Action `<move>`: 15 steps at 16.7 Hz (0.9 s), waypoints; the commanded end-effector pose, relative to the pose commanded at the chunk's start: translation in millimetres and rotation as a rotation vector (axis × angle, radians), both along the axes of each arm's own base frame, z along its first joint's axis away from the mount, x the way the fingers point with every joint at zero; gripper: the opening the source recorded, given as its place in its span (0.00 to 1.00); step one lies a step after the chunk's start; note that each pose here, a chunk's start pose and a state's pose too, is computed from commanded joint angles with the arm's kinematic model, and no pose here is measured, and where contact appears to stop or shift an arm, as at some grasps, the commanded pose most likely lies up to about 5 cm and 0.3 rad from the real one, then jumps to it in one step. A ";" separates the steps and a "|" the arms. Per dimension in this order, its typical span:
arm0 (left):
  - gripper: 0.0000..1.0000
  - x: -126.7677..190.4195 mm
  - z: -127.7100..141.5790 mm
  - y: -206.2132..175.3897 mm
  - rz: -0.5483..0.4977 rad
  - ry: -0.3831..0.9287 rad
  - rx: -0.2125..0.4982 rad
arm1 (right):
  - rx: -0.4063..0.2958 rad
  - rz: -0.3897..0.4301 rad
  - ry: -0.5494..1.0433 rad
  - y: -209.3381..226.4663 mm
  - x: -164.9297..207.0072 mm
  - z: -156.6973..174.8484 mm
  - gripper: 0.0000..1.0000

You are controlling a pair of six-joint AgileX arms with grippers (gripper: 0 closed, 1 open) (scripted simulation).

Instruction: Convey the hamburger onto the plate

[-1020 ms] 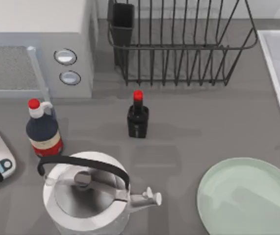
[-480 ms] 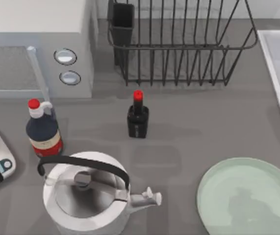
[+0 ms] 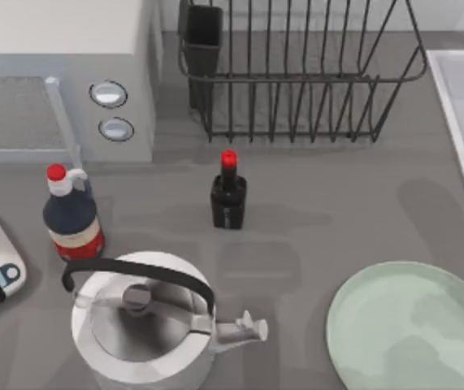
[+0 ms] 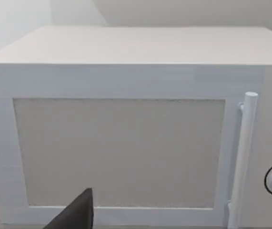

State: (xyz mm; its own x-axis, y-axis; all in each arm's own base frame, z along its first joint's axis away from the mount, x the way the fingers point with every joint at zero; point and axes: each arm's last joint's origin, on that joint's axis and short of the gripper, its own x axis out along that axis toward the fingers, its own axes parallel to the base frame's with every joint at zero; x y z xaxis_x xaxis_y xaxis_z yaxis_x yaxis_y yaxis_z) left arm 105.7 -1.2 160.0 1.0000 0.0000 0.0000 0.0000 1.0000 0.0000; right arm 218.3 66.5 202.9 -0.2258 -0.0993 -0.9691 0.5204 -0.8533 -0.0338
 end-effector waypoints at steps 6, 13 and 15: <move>1.00 0.0 0.0 0.0 0.000 0.000 0.000 | -0.051 -0.354 -0.112 41.1 0.2 -7.1 0.00; 1.00 0.0 0.0 0.0 0.000 0.000 0.000 | -0.011 -0.552 -0.210 75.5 -2.2 -7.6 0.00; 1.00 0.0 0.0 0.0 0.000 0.000 0.000 | -0.003 -0.572 -0.220 79.0 -2.6 -7.3 0.00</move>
State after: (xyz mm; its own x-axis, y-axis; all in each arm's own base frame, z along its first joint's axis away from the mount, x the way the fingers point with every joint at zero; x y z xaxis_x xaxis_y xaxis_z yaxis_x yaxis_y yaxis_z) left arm 105.7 -1.2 160.0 1.0000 0.0000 0.0000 0.0000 1.0000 0.0000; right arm 215.6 145.5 195.6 -0.0388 -0.0241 -0.9990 -0.0257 -0.9994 0.0251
